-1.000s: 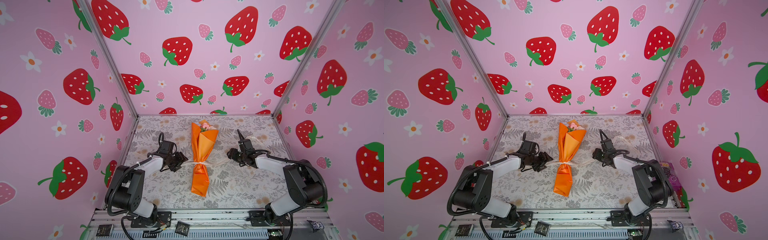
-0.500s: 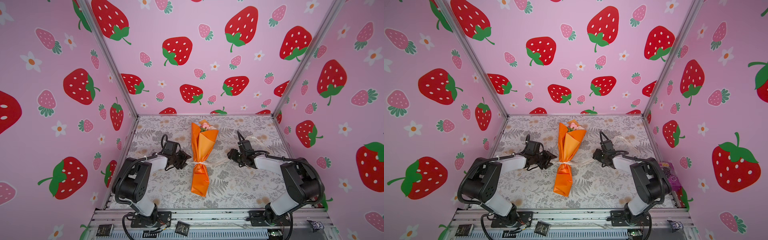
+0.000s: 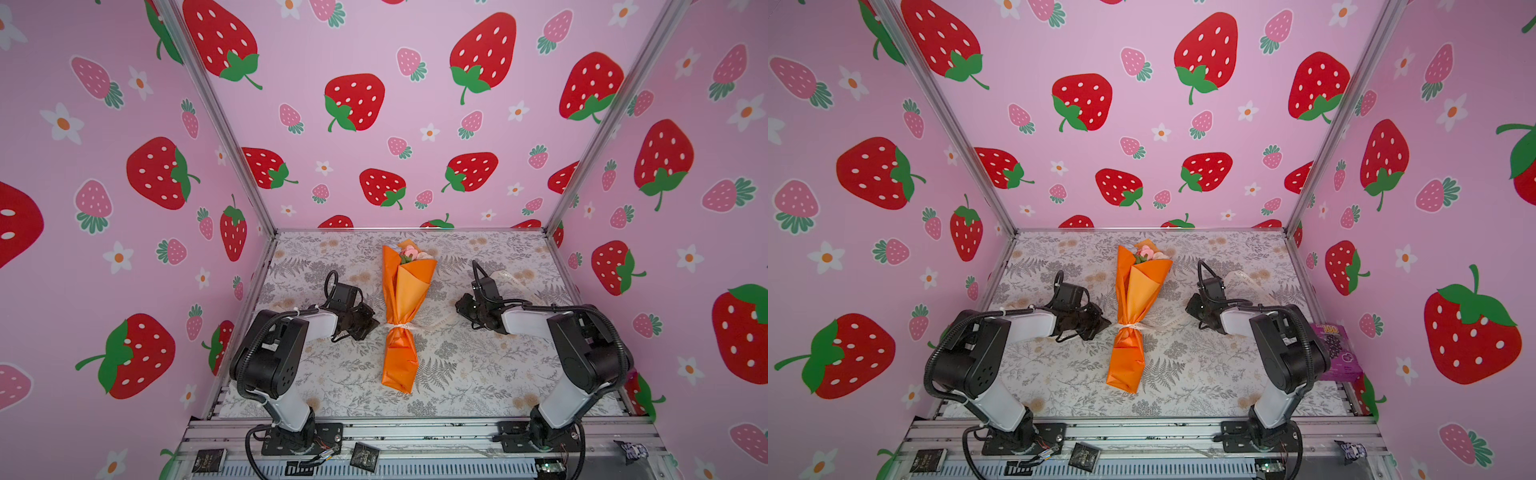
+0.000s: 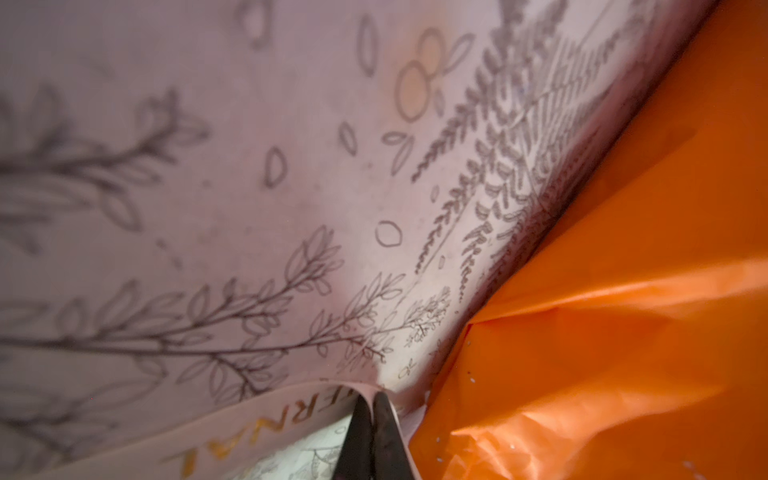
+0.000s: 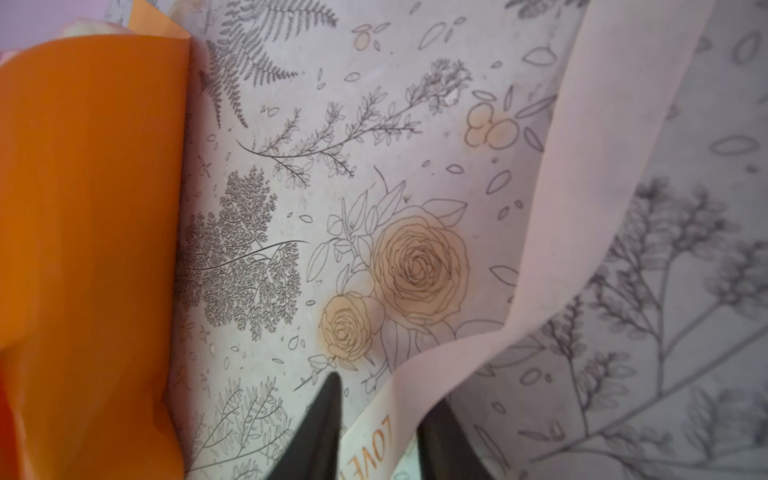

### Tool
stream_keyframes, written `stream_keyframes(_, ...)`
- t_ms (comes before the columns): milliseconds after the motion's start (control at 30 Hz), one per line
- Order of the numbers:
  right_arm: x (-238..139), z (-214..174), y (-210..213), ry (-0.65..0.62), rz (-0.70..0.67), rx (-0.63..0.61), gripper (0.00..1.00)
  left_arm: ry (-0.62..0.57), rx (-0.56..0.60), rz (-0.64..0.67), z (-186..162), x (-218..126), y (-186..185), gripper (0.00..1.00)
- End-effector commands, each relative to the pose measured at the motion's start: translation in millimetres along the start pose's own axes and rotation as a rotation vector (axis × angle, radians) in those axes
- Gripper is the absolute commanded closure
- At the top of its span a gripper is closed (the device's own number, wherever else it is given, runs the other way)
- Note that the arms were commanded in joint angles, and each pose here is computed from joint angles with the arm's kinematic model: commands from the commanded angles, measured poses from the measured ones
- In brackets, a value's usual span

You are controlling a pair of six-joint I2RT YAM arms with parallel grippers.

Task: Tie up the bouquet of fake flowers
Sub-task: 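Hold the ribbon tails beside the bouquet with both grippers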

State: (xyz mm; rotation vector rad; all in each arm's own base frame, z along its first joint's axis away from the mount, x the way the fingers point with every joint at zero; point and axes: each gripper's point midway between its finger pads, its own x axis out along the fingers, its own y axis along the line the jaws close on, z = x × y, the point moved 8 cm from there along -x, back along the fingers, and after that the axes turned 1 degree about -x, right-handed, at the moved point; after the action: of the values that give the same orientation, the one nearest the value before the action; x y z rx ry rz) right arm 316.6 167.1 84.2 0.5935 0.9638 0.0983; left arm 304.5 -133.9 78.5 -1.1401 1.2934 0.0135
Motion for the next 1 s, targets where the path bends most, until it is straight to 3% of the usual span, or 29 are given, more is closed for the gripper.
stream_keyframes(0, 3, -7, -17, -0.022, -0.07, 0.061, 0.94, 0.006, 0.003, -0.022, 1, 4, -5, 1.0)
stream_keyframes(33, 2, -5, -18, -0.038, -0.078, 0.059, 1.0, 0.007, 0.005, -0.029, 1, 4, -6, 1.0)
stream_keyframes(167, -12, 14, -12, -0.131, -0.109, -0.012, 1.0, -0.016, 0.062, -0.034, 2, -2, -10, 1.0)
stream_keyframes(500, -48, 55, -36, -0.286, -0.363, -0.184, 1.0, -0.129, 0.292, 0.154, 4, -31, -2, 1.0)
stream_keyframes(833, -75, 78, -53, -0.367, -0.565, -0.272, 1.0, -0.188, 0.369, 0.339, 7, -42, 24, 1.0)
stream_keyframes(967, -92, 89, -64, -0.406, -0.609, -0.257, 1.0, -0.16, 0.399, 0.364, 4, -42, 27, 1.0)
